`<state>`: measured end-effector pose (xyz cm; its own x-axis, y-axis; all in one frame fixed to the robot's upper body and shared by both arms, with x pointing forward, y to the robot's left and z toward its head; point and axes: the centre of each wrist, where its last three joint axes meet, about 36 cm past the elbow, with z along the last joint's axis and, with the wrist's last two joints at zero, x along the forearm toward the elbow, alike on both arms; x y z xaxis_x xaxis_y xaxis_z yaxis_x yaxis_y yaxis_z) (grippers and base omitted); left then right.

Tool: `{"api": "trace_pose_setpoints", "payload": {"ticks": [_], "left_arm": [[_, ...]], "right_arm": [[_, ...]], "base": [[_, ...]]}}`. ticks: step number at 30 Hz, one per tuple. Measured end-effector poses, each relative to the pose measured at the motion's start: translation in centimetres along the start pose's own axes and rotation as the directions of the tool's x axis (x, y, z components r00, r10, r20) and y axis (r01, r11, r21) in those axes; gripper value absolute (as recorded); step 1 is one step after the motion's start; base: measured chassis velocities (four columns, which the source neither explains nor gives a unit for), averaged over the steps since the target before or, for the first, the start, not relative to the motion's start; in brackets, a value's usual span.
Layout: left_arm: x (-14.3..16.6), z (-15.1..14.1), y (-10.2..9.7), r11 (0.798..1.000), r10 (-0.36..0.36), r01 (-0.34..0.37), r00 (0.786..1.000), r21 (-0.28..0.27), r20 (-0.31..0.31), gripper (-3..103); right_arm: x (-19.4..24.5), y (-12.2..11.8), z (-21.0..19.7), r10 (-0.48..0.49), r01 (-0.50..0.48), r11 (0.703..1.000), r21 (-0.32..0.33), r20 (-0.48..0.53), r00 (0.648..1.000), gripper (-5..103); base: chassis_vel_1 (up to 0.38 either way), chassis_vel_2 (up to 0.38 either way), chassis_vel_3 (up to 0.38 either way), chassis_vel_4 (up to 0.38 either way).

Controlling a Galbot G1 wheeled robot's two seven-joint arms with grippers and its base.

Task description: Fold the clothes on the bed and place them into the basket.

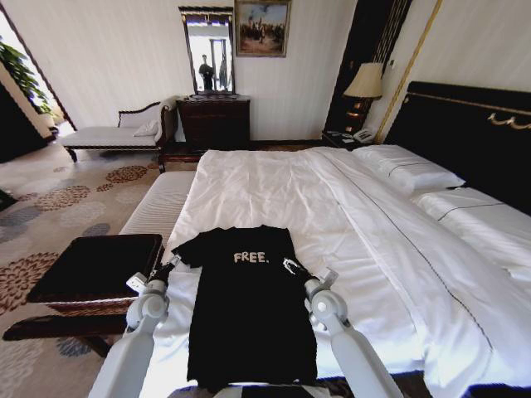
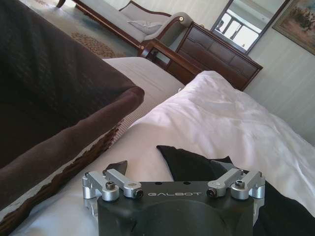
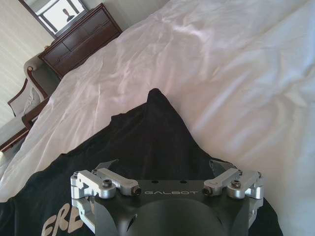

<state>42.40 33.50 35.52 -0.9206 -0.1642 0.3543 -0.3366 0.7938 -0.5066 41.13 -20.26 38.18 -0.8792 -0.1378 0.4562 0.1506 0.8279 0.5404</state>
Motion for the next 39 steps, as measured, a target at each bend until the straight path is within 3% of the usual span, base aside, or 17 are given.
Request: {"api": "trace_pose_setpoints", "payload": {"ticks": [6, 16, 22, 25, 29, 31, 34, 39], "left_arm": [[-1.5, -0.6, -0.3, 1.0, 0.022, -0.021, 1.0, 0.013, -0.005, 93], [-3.9, -0.8, -0.5, 1.0, 0.009, -0.008, 1.0, 0.024, -0.028, 70], [-4.1, -0.4, -0.3, 1.0, -0.001, 0.002, 0.999, 0.008, -0.033, 43], [-4.1, -0.4, -0.3, 1.0, -0.001, 0.001, 0.999, 0.002, -0.034, 38], [-3.8, -0.4, -0.1, 1.0, 0.008, -0.008, 1.0, -0.023, -0.024, 16], [-3.8, -0.3, 0.0, 0.999, 0.009, -0.01, 1.0, -0.032, -0.023, 16], [-3.7, -0.1, 0.0, 0.999, 0.01, -0.011, 1.0, -0.043, -0.019, 2], [-3.7, 0.1, -0.1, 0.999, 0.006, -0.006, 1.0, -0.046, -0.016, 0]], "right_arm": [[0.0, 0.2, -0.1, 0.002, -0.002, 1.0, -0.003, 0.001, 1.0, 100], [0.1, 0.0, -0.7, 0.007, -0.007, 1.0, -0.004, 0.009, 1.0, 100], [0.1, 0.1, -0.7, 0.009, -0.009, 1.0, -0.005, 0.01, 1.0, 100], [0.1, 0.1, -0.8, 0.009, -0.009, 1.0, -0.005, 0.01, 1.0, 100], [0.0, 0.3, -0.8, 0.005, -0.005, 1.0, -0.006, 0.01, 1.0, 100], [0.0, 0.3, -0.7, 0.006, -0.006, 1.0, -0.007, 0.009, 1.0, 100], [0.0, 0.3, -0.7, 0.007, -0.007, 1.0, -0.008, 0.008, 1.0, 100], [-0.2, 0.2, -0.6, 0.011, -0.011, 1.0, -0.011, 0.007, 1.0, 100]], "base": [[0.0, 0.0, 0.0, 0.0], [0.0, 0.0, 0.0, 0.0], [0.0, 0.0, 0.0, 0.0], [0.0, 0.0, 0.0, 0.0], [0.0, 0.0, 0.0, 0.0], [0.0, 0.0, 0.0, 0.0], [0.0, 0.0, 0.0, 0.0], [0.0, 0.0, 0.0, 0.0]]}}
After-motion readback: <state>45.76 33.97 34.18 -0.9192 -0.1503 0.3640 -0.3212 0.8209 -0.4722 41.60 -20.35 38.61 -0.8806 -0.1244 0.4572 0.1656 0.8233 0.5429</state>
